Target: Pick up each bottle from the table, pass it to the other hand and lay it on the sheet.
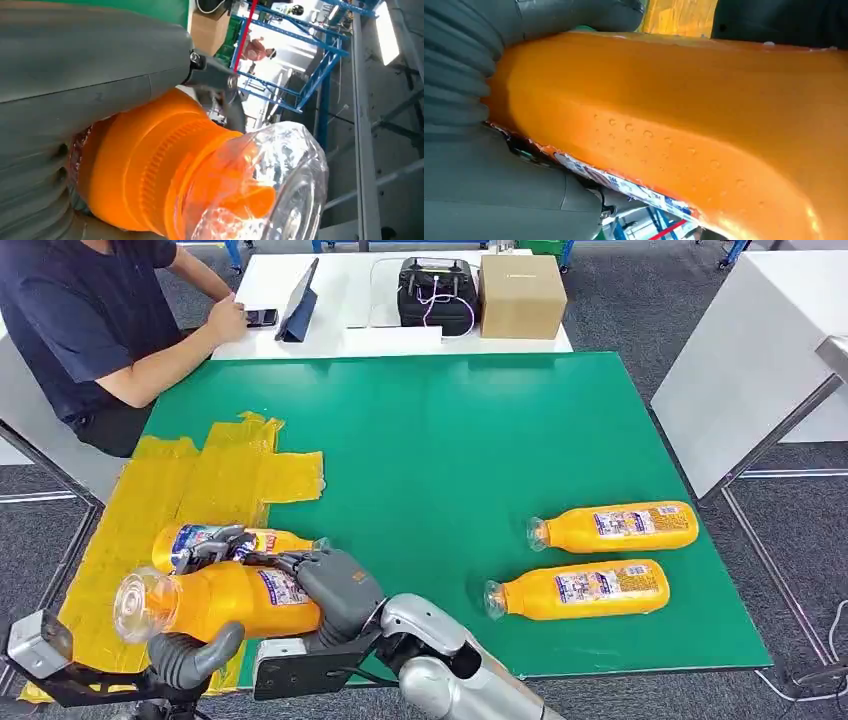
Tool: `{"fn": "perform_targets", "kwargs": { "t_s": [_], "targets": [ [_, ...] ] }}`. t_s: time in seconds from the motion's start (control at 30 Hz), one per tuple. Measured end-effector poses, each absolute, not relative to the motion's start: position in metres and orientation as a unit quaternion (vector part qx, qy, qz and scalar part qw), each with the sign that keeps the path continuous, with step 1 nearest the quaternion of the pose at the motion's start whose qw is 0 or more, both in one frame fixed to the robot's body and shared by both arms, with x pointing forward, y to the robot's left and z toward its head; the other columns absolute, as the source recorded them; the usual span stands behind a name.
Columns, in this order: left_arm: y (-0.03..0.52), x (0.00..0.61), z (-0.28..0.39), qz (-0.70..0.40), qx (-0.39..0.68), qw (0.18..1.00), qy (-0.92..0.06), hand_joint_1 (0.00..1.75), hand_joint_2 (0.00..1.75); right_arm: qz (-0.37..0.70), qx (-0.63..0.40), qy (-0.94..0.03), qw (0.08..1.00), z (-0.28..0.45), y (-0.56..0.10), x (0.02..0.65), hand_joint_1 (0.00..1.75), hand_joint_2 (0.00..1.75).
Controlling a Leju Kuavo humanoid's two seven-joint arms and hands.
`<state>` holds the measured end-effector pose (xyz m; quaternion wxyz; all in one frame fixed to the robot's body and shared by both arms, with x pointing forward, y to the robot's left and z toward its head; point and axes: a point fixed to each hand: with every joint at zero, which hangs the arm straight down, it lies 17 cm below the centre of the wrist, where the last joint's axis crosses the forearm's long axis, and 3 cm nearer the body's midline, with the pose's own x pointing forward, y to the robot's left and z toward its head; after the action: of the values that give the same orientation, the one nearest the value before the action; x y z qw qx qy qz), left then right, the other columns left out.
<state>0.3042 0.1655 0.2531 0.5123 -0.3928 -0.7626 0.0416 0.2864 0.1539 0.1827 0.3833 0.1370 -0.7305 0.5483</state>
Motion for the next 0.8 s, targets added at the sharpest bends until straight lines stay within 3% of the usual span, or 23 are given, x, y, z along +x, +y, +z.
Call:
{"fn": "perform_targets", "kwargs": {
  "t_s": [0.53, 0.6, 0.63, 0.67, 0.8],
  "targets": [
    [0.168, 0.3, 0.253, 0.04, -0.386, 0.509, -0.768, 1.75, 1.75, 0.558, 0.139, -0.728, 0.373, 0.181, 0.157, 0.282, 1.75, 1.75],
    [0.168, 0.3, 0.252, 0.04, -0.385, 0.51, -0.769, 1.75, 1.75, 0.56, 0.137, -0.728, 0.372, 0.18, 0.157, 0.282, 0.0, 1.75],
    [0.169, 0.3, 0.252, 0.04, -0.381, 0.51, -0.77, 1.75, 1.75, 0.56, 0.13, -0.729, 0.371, 0.179, 0.156, 0.283, 0.0, 1.75],
    [0.169, 0.301, 0.252, 0.038, -0.377, 0.511, -0.771, 1.75, 1.75, 0.562, 0.12, -0.73, 0.37, 0.178, 0.156, 0.284, 0.0, 0.0],
    [0.171, 0.309, 0.246, 0.012, -0.3, 0.525, -0.796, 1.75, 1.75, 0.563, 0.075, -0.729, 0.381, 0.167, 0.144, 0.296, 0.0, 0.0]
  ]
}}
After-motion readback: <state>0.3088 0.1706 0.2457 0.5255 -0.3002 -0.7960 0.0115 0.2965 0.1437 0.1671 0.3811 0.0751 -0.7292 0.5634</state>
